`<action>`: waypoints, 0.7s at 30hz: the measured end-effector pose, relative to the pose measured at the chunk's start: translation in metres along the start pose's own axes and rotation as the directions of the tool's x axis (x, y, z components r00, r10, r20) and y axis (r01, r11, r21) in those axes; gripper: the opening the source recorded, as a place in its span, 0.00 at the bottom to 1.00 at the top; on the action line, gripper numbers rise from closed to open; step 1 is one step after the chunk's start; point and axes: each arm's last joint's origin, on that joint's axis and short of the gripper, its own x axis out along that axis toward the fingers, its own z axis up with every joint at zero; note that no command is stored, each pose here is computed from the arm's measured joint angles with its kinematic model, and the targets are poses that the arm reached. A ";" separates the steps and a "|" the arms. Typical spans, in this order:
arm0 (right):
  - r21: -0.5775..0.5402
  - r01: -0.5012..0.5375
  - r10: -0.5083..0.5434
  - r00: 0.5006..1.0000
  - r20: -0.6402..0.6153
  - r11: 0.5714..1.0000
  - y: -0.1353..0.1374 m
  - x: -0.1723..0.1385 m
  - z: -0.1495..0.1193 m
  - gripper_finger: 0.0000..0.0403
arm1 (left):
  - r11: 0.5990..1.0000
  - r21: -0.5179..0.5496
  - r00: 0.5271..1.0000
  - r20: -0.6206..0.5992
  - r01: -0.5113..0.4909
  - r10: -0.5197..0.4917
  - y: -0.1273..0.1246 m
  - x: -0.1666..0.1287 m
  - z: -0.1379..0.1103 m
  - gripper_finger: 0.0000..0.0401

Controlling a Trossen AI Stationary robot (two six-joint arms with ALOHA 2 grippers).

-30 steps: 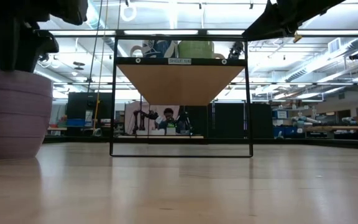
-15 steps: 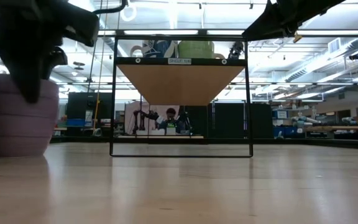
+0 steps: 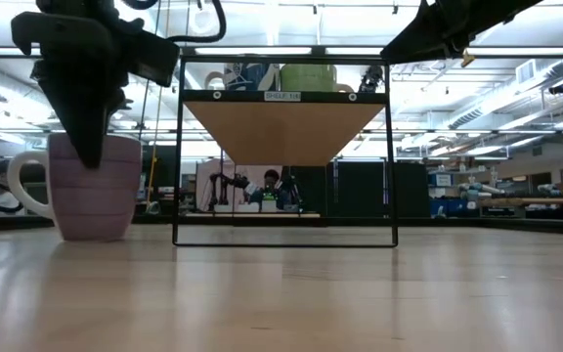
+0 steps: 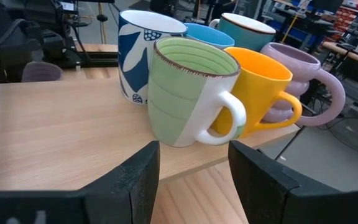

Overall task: Place coffee mugs
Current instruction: Put the purple mug on the shelf

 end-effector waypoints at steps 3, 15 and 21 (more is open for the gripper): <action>0.000 -0.005 0.005 1.000 0.000 1.000 0.000 0.000 0.000 0.49 | 0.999 0.034 1.000 -0.009 -0.001 0.001 0.001 -0.002 -0.002 0.07; 0.022 -0.016 0.016 1.000 -0.002 1.000 0.001 0.000 0.000 0.49 | 0.983 0.176 0.996 0.076 -0.059 0.046 0.003 -0.071 0.005 0.06; 0.022 -0.016 0.016 1.000 -0.002 1.000 0.001 0.000 0.000 0.49 | 0.973 0.210 0.986 0.149 -0.099 0.068 0.008 -0.112 0.015 0.06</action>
